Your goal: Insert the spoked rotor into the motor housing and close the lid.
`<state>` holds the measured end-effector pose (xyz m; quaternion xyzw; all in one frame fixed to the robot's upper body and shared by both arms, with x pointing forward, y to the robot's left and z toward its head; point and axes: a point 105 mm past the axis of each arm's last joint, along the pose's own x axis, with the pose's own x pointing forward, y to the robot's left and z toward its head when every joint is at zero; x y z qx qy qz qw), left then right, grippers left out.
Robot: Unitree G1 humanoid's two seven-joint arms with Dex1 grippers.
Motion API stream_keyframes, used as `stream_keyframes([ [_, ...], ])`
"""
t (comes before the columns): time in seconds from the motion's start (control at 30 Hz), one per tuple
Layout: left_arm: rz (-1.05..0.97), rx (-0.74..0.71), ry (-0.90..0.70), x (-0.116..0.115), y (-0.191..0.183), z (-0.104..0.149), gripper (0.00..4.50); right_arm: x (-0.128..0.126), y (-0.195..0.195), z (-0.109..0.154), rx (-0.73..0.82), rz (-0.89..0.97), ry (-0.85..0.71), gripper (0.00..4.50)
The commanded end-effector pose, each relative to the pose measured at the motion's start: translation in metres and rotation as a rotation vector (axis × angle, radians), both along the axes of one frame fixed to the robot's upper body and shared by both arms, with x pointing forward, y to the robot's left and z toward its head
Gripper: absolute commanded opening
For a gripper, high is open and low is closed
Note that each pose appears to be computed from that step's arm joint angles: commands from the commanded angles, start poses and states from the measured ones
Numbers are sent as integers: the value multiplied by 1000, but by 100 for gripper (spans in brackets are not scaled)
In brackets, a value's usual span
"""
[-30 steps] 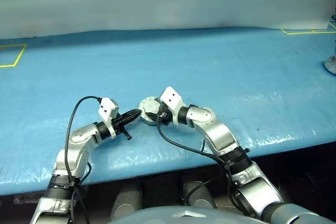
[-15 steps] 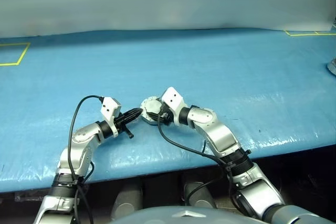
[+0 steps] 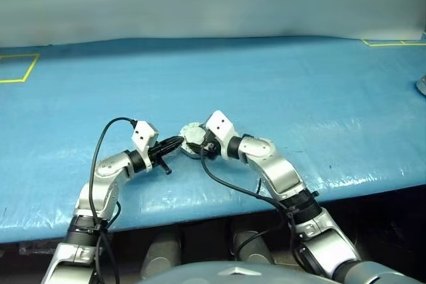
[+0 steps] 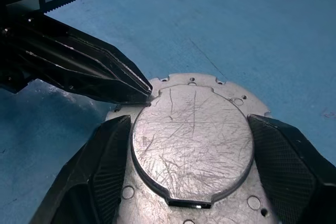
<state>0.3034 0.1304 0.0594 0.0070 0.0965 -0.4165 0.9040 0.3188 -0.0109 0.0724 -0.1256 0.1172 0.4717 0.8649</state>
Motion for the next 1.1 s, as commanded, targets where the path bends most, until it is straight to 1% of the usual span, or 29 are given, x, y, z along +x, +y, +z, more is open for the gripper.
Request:
stream_keyframes([
  [0.03,-20,27,31,-3,-4,-10,0,-5,-1,1,15,17,15,446],
  [0.13,-22,29,34,-4,-4,-12,0,-5,-3,15,63,-10,-15,446],
  [0.23,-21,28,34,-4,-4,-12,0,-4,-8,30,159,-51,12,446],
  [0.3,-20,27,35,-4,-4,-13,0,-8,-11,46,274,-57,54,446],
  [0.37,-18,25,35,-5,-4,-14,0,-10,-16,55,348,-67,88,446],
  [0.43,-15,22,36,-5,-3,-14,0,-8,-28,59,415,-120,147,446],
  [0.47,-15,21,35,-5,-3,-14,0,-6,-35,57,441,-153,185,446],
  [0.63,-13,16,30,-6,-3,-14,0,-3,-62,34,574,-293,451,446],
  [0.77,-15,17,23,-6,-3,-14,0,-8,-70,18,687,-325,643,446],
  [0.97,-15,22,18,-6,-3,-14,0,-11,-62,5,778,-341,784,446],
  [1.1,-14,25,15,-6,-2,-14,0,-12,-51,1,811,-332,837,446],
])
